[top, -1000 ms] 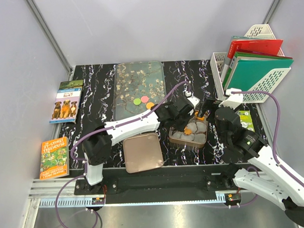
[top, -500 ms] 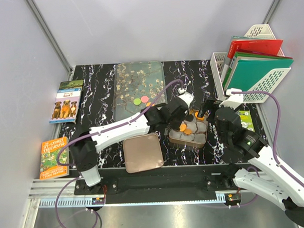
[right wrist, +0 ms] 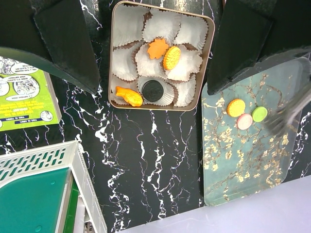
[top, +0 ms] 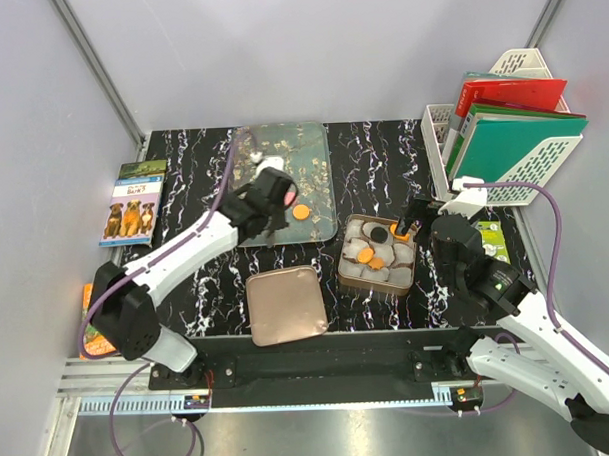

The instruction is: Pack the cookies

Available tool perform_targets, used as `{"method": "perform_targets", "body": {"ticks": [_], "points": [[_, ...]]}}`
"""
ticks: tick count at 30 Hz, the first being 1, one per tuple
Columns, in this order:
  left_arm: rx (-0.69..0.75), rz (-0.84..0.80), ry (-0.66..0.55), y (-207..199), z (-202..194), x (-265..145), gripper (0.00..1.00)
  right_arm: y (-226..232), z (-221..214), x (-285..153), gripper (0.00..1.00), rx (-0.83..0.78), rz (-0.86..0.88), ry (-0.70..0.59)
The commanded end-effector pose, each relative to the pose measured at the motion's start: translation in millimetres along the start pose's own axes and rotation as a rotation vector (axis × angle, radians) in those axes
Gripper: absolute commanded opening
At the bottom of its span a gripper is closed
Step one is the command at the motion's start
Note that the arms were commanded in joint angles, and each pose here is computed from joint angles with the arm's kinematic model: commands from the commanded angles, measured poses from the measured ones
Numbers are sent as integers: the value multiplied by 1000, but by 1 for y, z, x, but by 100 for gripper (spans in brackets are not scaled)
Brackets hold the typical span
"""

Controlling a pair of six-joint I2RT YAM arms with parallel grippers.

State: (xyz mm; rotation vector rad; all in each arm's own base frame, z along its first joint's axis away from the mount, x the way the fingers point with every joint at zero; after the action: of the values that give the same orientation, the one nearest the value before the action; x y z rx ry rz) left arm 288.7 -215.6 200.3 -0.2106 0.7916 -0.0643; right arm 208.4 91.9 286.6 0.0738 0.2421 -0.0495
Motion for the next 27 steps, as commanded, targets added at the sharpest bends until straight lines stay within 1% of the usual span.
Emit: {"method": "perform_targets", "body": {"ticks": [1, 3, 5, 6, 8, 9, 12, 13, 14, 15, 18, 20, 21, 22, 23, 26, 27], "points": [[-183, 194, -32, 68, 17, -6, 12, 1, 5, 0, 100, 29, 5, -19], [-254, 292, -49, 103, 20, -7, 10, 2, 5, 0, 100, 29, 12, -16], [-291, 356, -80, 125, 20, -9, 9, 4, 5, 0, 100, 31, 22, -15], [-327, 380, -112, 137, 26, -14, 9, 4, 5, 0, 100, 32, 22, -16], [-334, 405, -134, 151, 27, -14, 9, 5, 4, 0, 100, 33, 30, -15], [-340, 401, -166, 153, 32, -15, 9, 5, 3, 0, 100, 34, 28, -14], [-330, 393, -151, 163, 32, -5, 12, 6, 3, 0, 100, 35, 35, -12], [-330, 350, -104, 159, 29, 0, 12, 6, 4, 0, 100, 35, 36, -13], [-332, 343, -82, 162, 32, 4, 12, 6, 4, 0, 100, 37, 36, -14], [-322, 360, -29, 165, 26, 13, 12, 6, 4, 0, 100, 33, 36, -13], [-329, 407, 51, 178, 20, 29, 12, 5, 4, -1, 100, 39, 37, -16], [-365, 436, 107, 189, 12, 42, 12, 5, 3, -1, 100, 40, 38, -15], [-381, 428, 138, 191, 9, 47, 12, 5, 3, -1, 100, 42, 36, -15], [-406, 382, 190, 188, 4, 53, 12, 5, 2, -1, 100, 39, 37, -14], [-422, 384, 235, 192, -3, 62, 12, 4, 3, -1, 100, 41, 37, -16], [-437, 346, 312, 189, -15, 73, 25, 5, 3, -1, 100, 37, 36, -15], [-439, 335, 311, 188, -16, 74, 30, 4, 3, -2, 100, 37, 35, -18]]}}
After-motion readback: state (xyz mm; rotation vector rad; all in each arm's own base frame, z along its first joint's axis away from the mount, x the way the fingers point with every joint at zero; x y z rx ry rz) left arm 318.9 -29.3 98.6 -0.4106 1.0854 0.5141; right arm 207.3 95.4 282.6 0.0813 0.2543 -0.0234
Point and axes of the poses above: each gripper's point midway between its finger pads, its own x axis out along the fingers, its own y axis along the line the jaws close on, z = x × y, the point moved 5 cm from there along -x, back along the fingers, and after that the axes turned 11 degrees about -x, right-handed, at the moved point
